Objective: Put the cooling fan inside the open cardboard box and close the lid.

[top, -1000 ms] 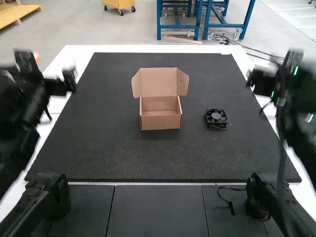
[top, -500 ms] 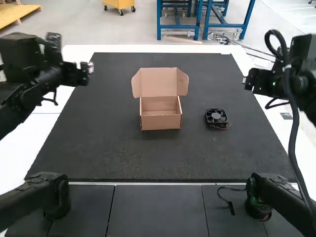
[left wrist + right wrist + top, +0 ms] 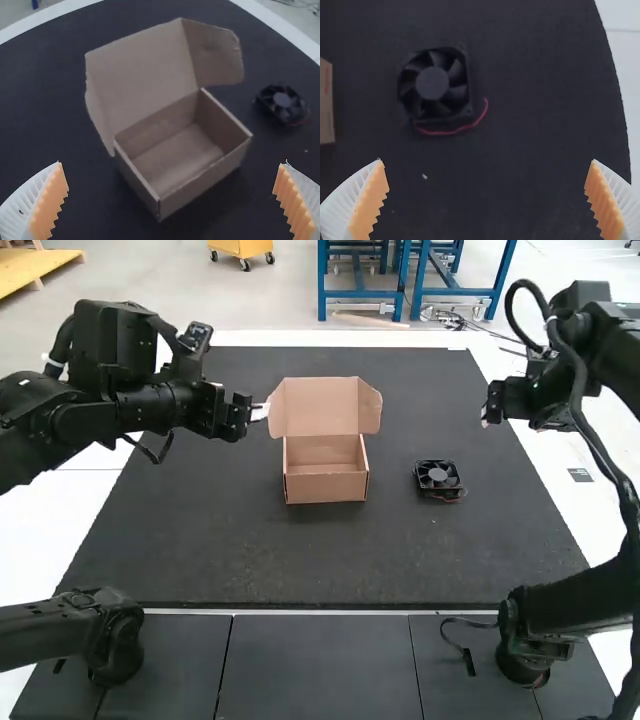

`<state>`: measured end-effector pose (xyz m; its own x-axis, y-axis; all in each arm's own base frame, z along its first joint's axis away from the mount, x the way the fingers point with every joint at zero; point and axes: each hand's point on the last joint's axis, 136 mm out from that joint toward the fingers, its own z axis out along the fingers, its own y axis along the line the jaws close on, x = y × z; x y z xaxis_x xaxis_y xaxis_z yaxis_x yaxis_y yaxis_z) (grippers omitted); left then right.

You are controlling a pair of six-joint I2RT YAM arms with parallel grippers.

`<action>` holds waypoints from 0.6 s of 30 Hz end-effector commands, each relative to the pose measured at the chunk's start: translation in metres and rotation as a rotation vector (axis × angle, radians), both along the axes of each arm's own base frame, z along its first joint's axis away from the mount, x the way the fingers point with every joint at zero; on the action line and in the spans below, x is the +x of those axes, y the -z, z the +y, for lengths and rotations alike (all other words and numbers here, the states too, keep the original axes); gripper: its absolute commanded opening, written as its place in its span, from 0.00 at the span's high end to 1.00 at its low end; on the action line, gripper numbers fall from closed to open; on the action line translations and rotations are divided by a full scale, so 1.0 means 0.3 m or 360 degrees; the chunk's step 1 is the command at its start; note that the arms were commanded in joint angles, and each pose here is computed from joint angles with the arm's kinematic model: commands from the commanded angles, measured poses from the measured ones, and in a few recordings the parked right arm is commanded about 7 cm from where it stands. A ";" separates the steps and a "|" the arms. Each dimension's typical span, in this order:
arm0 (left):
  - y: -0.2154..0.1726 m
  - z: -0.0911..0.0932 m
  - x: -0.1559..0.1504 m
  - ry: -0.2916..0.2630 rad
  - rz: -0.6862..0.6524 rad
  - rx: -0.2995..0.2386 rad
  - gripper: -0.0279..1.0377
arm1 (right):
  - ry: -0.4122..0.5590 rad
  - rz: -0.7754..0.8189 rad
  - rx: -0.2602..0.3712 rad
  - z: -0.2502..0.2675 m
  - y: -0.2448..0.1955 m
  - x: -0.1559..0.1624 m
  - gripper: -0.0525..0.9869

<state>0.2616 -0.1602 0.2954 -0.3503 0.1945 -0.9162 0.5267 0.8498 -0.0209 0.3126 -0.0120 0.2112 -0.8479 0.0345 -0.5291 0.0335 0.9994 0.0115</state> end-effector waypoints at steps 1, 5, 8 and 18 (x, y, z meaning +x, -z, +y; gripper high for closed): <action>-0.059 -0.008 -0.017 0.0002 -0.0012 -0.0087 0.06 | -0.0003 0.0041 -0.0021 -0.012 0.014 0.017 0.08; -0.060 -0.011 -0.021 0.0013 -0.0029 -0.0087 0.06 | -0.0013 0.0132 -0.0024 -0.013 0.066 0.017 0.08; -0.065 -0.022 -0.020 0.0032 -0.0051 -0.0098 0.06 | -0.0042 0.0191 -0.0036 -0.013 0.113 0.023 0.08; 0.104 -0.088 -0.105 0.0217 0.0120 0.0044 0.06 | -0.0012 0.0337 -0.0024 -0.040 0.220 0.059 0.08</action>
<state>0.2415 -0.1798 0.2660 -0.4018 0.2444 -0.8825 0.5923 0.8043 -0.0469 0.3271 -0.0149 0.1471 -0.9390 0.0094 -0.3439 0.0094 1.0000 0.0019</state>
